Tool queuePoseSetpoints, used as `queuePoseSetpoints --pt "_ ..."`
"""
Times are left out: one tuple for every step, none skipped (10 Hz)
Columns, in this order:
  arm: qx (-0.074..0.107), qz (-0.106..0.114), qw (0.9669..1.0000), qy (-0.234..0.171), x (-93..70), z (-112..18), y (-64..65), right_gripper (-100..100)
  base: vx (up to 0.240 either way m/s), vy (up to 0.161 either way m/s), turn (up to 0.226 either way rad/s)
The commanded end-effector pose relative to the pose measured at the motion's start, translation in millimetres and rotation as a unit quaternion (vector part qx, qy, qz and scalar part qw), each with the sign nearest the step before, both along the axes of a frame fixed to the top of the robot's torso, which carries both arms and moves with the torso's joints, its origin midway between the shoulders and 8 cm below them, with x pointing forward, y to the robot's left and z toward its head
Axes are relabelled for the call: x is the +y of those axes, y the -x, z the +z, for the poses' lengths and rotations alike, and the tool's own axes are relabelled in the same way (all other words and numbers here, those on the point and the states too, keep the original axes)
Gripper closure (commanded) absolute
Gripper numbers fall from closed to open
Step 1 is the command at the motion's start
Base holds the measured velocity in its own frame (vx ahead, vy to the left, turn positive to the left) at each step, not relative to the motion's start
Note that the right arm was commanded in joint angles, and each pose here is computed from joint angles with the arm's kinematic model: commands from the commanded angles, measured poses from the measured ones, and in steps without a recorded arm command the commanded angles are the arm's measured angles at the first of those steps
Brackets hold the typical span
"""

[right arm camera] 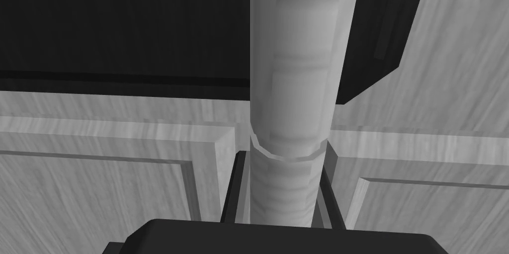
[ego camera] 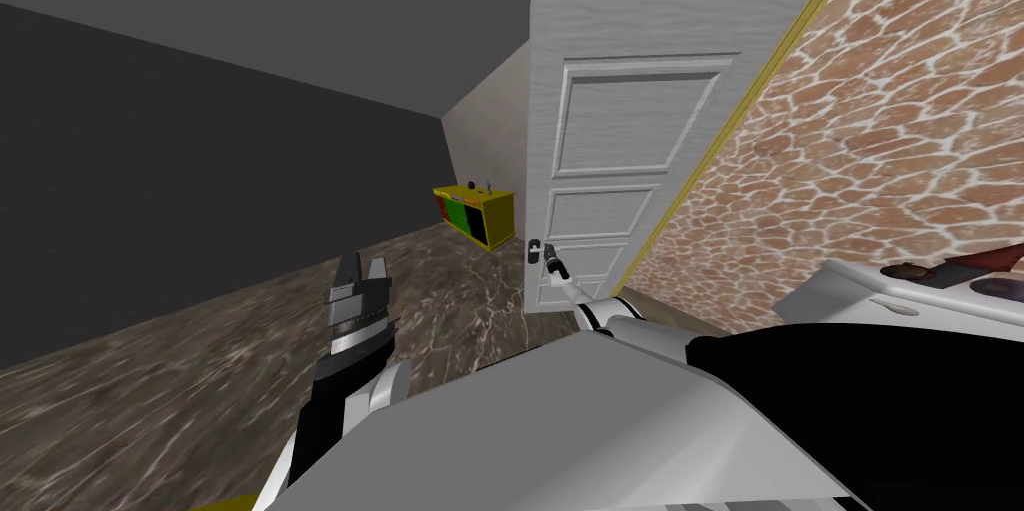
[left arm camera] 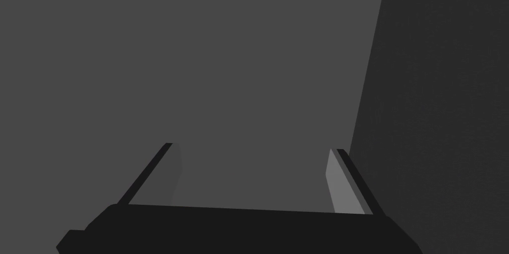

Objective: Push the door open

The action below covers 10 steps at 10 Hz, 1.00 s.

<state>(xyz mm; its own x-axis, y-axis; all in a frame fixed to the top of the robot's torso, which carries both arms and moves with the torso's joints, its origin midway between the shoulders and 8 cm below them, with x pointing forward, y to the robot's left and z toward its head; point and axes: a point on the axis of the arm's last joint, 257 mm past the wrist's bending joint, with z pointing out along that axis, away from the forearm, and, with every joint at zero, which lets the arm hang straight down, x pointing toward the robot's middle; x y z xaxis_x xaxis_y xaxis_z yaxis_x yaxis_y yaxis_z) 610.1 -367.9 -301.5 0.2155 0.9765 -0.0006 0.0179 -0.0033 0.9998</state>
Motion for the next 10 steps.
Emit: queuePoseSetpoints --pt "-0.007 -0.014 0.9999 0.003 -15.9 7.4 1.3 100 0.183 0.114 -0.073" --pt "-0.008 -0.021 0.9997 0.003 -23.2 7.5 3.1 100 0.185 0.108 -0.083" --pt "-0.008 -0.027 0.9996 0.002 -29.8 7.7 4.8 100 0.193 0.113 -0.060" --pt "-0.008 -0.033 0.9994 0.002 -36.4 7.9 6.6 100 0.191 0.117 -0.058" --pt "-0.008 -0.038 0.9992 0.002 -42.0 8.1 8.1 100 0.172 0.093 -0.069" --pt "-0.008 -0.038 0.9992 0.002 -42.0 8.1 8.1 100 0.105 0.042 -0.029" --pt "-0.008 -0.047 0.9988 0.002 -52.1 8.4 11.0 100 0.130 0.077 -0.041" --pt "-0.008 -0.049 0.9987 0.002 -54.3 8.5 11.7 100 0.168 0.095 -0.060" --pt "-0.009 -0.054 0.9985 0.002 -59.6 8.7 13.3 100 0.156 0.095 -0.061" --pt "-0.009 -0.059 0.9982 0.002 -64.2 8.9 14.7 100 0.157 0.075 -0.060"
